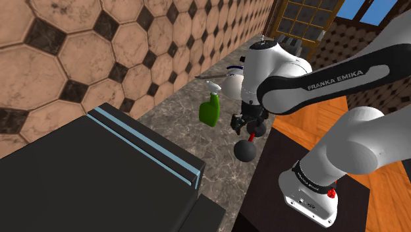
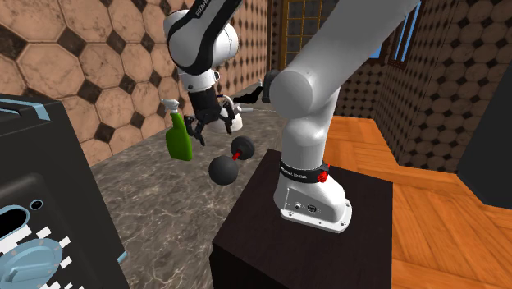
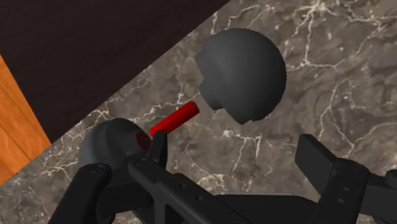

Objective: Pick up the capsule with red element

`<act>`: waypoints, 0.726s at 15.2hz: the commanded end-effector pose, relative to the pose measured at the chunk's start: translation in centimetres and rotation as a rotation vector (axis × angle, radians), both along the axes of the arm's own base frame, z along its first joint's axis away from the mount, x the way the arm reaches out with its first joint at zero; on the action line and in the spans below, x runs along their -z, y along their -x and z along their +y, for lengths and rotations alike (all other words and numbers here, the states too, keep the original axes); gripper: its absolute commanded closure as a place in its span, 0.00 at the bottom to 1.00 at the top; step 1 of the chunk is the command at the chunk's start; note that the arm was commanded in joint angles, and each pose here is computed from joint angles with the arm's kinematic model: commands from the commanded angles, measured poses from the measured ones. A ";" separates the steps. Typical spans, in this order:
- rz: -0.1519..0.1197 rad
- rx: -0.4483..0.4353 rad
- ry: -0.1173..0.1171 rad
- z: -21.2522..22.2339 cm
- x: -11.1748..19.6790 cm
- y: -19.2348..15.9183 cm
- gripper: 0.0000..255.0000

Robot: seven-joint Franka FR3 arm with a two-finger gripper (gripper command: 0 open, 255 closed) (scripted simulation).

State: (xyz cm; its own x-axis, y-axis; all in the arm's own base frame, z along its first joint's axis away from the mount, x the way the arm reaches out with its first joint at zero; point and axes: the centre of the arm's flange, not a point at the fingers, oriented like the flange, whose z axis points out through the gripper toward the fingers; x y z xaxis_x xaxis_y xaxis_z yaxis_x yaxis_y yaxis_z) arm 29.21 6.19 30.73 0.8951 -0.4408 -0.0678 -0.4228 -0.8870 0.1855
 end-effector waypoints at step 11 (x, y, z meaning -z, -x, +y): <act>0.006 0.093 0.005 0.8 7.9 0.3 0.00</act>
